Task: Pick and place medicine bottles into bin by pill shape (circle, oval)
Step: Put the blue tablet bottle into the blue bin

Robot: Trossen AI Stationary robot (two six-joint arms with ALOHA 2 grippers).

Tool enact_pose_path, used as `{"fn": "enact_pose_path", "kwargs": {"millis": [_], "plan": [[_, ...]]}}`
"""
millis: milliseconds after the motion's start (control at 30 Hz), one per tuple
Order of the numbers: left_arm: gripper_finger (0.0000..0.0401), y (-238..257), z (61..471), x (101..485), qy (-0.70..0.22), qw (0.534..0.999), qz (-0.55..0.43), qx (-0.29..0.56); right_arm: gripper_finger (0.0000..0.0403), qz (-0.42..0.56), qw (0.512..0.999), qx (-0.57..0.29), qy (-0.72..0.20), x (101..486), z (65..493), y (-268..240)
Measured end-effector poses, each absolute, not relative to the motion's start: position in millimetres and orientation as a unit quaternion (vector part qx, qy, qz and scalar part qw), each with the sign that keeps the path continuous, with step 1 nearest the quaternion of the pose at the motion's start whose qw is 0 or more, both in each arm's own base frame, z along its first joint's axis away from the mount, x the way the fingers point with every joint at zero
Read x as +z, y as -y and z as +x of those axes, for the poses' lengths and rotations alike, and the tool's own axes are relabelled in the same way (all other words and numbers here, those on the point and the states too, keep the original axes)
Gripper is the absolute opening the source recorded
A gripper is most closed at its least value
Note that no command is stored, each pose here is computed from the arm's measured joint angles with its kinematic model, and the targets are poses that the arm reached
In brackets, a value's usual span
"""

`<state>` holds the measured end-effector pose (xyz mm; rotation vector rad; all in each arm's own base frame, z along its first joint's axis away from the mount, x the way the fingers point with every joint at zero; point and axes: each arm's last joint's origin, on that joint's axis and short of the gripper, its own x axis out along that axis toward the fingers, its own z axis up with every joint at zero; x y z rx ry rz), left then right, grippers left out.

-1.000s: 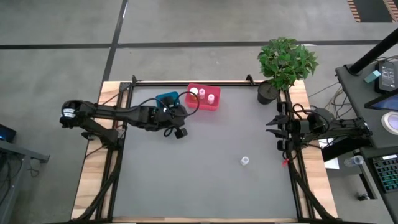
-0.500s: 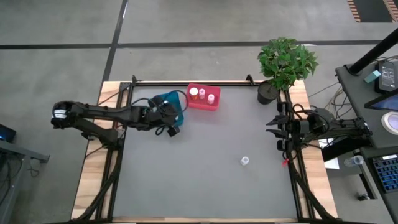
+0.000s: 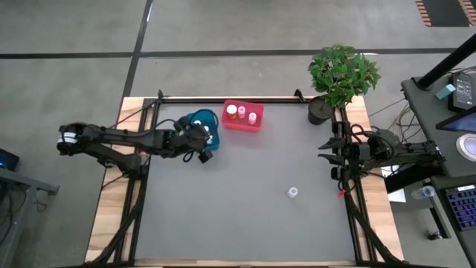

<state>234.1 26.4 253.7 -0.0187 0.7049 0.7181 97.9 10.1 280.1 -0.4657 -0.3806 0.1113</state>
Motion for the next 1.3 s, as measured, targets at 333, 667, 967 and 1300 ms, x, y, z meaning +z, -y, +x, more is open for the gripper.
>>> {"fn": "enact_pose_path", "kwargs": {"millis": [333,667,967,1300], "plan": [[0.0096,-32,234,246,-0.351,0.866,-0.011,0.355,0.0066,-0.239,0.951,0.052,0.190,280,97,-10],[0.0096,-37,230,237,-0.361,0.859,-0.012,0.364,0.0066,-0.240,0.950,0.051,0.193,281,97,-10],[0.0096,-39,229,234,-0.361,0.856,-0.013,0.368,0.0066,-0.240,0.950,0.051,0.192,281,97,-10],[0.0096,-42,229,233,-0.363,0.850,-0.009,0.381,0.0066,-0.240,0.950,0.051,0.192,281,97,-10]]}}
